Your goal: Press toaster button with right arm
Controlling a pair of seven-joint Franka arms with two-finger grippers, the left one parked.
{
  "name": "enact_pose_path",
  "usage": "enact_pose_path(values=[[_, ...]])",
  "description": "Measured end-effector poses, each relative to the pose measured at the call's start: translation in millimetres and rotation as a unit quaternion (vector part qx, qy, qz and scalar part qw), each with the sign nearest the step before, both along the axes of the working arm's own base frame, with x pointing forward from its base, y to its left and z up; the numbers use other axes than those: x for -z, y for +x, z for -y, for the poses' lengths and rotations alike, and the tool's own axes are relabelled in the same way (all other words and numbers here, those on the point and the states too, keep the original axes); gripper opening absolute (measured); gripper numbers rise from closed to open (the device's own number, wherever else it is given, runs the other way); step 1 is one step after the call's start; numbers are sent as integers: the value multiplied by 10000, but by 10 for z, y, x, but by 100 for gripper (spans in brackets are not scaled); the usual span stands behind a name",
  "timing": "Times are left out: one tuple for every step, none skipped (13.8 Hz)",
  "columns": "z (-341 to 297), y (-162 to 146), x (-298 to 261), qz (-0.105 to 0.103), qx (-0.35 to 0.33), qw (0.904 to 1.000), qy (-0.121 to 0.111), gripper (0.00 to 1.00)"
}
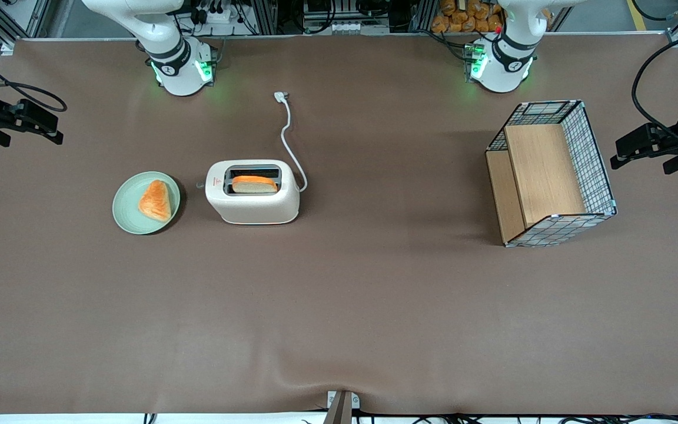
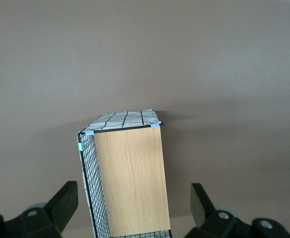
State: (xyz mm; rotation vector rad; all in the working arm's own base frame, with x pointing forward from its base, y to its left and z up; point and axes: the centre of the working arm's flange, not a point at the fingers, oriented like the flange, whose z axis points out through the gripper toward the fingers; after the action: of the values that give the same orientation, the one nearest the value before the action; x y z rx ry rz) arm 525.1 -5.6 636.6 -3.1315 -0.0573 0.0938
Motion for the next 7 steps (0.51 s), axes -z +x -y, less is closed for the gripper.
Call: enact_pose_path(values=[[0,0,6,-7,0,10000,0,100],[-1,-1,16,-17,0,10000,2,100],[-1,-2,36,-39,-1,10000,5,100],[-2,-3,58,-63,-1,10000,6,100],[-3,-3,72,-78,-2,10000,6,100],[-3,-3,77,-84,-2,10000,7,100],[-6,-4,78,-84,-4,10000,7,100]])
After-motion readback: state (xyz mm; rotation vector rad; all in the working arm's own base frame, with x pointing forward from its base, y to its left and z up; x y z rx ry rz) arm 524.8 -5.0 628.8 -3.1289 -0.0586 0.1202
